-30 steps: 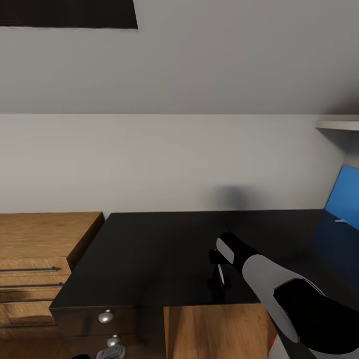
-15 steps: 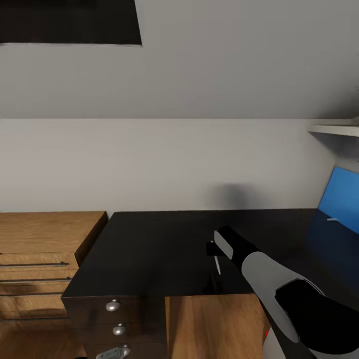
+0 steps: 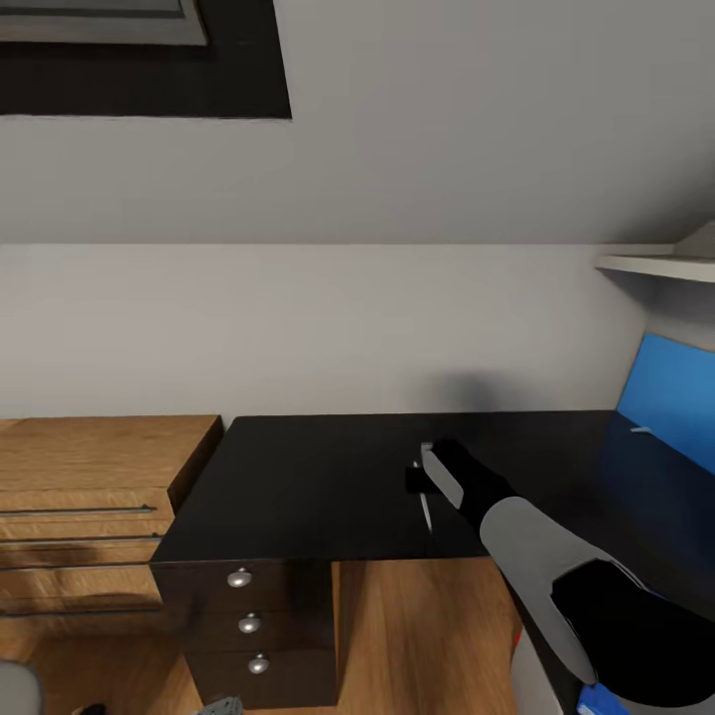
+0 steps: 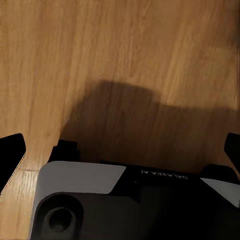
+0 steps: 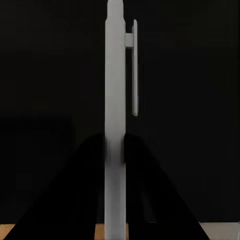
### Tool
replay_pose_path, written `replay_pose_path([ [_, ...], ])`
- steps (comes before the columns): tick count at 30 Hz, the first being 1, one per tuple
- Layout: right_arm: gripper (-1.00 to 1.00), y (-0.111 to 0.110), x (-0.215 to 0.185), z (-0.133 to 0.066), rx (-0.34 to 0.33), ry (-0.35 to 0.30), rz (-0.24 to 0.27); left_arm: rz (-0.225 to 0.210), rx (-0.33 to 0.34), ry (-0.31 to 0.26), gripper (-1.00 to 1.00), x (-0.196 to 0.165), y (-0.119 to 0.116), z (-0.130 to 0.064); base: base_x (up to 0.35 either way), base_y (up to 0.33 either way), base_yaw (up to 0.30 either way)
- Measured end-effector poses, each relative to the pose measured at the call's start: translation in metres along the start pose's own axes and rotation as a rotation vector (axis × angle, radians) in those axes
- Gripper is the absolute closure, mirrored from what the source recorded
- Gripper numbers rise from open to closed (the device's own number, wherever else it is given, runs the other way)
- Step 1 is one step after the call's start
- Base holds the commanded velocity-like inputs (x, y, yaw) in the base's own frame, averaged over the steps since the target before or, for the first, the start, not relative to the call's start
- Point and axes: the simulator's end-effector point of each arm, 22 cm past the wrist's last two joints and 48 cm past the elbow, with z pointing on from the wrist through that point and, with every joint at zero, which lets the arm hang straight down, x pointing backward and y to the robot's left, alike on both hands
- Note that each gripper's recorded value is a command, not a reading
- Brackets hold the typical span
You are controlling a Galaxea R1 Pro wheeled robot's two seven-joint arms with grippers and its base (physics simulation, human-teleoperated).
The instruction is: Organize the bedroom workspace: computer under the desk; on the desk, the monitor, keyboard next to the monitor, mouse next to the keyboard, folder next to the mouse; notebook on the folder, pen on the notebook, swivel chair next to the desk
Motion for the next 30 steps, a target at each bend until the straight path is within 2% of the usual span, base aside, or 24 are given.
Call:
replay_pose_path([
  [4,1.00,0.003,-0.010,-0.008,-0.007,-0.015,-0.001,-0.026,-0.012,-0.086,-1.00,-0.014,0.005,-0.002,-0.006,0.000,-0.065],
  [5,1.00,0.003,-0.011,-0.011,-0.011,-0.014,0.002,-0.038,-0.037,-0.137,-1.00,-0.014,0.014,0.004,-0.001,0.000,-0.186],
  [7,1.00,0.003,-0.014,-0.015,-0.013,-0.012,0.008,-0.041,-0.049,-0.165,-1.00,-0.015,0.018,0.003,-0.001,0.000,-0.202],
  [9,1.00,0.001,-0.016,-0.019,-0.021,-0.006,0.030,-0.044,-0.086,-0.241,-1.00,-0.016,0.032,0.006,0.000,0.000,-0.222],
  [14,1.00,-0.004,-0.021,-0.027,-0.019,-0.004,0.042,-0.049,-0.127,-0.313,-1.00,-0.017,0.049,0.001,-0.018,0.000,-0.232],
  [18,1.00,-0.008,-0.025,-0.034,-0.016,-0.001,0.046,-0.052,-0.139,-0.340,-1.00,-0.019,0.053,-0.005,-0.224,0.000,-0.239],
  [25,1.00,-0.015,-0.033,-0.045,-0.011,-0.004,0.056,-0.055,-0.141,-0.357,-1.00,-0.023,0.053,-0.017,-0.321,0.000,-0.241],
  [30,1.00,-0.016,-0.037,-0.053,-0.009,-0.009,0.057,-0.059,-0.139,-0.363,-1.00,-0.026,0.052,-0.024,-0.095,0.000,-0.241],
])
